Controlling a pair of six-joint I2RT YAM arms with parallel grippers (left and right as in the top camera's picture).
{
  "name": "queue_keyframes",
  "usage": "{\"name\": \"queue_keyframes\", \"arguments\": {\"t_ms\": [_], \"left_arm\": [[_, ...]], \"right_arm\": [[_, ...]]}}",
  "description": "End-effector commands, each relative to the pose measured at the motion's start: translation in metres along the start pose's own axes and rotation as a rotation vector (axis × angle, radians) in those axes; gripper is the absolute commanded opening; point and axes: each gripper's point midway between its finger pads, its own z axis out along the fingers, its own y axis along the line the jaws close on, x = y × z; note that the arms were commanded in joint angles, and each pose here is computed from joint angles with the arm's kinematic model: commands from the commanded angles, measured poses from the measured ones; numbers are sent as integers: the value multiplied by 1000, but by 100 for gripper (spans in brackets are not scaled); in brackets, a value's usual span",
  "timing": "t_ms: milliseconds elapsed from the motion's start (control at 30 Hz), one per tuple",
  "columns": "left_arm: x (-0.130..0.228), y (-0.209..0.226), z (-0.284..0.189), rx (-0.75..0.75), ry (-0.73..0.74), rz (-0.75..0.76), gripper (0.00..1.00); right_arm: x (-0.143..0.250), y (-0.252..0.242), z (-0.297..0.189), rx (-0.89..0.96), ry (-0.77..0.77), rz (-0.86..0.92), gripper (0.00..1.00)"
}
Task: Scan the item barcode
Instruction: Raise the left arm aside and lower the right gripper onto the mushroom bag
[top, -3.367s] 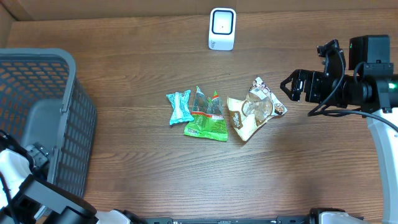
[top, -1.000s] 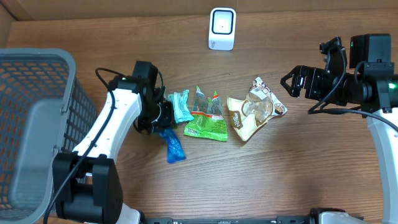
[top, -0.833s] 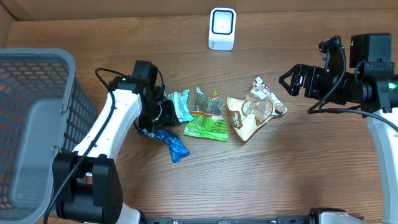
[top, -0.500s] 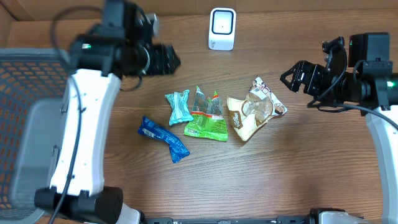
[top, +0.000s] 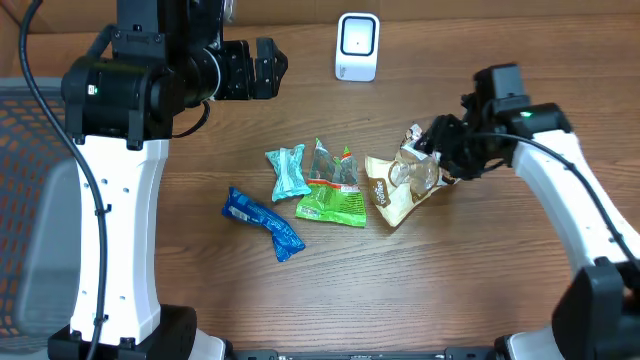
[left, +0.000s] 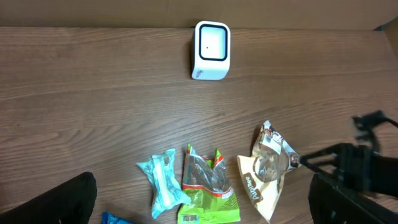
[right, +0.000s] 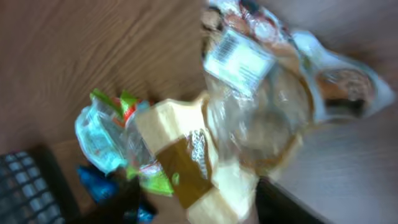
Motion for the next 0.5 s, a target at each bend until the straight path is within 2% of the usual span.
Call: {"name": "queue_keyframes", "arguments": {"t_ms": [0, 33, 133, 367, 467], "left_arm": [[1, 4, 2, -21, 5, 21, 100], [1, 4, 2, -21, 5, 21, 100], [1, 4, 2, -21, 5, 21, 100], [1, 4, 2, -21, 5, 21, 100], [1, 4, 2, -21, 5, 20, 100]], "right_arm": [[-3, -2, 31, 38, -10, -3, 21], [-3, 0, 43, 38, -3, -29, 13], [9, -7, 74, 82, 60, -74, 4], [42, -48, 107, 213, 238, -121, 4], [43, -50, 109, 204, 258, -237, 4]]}}
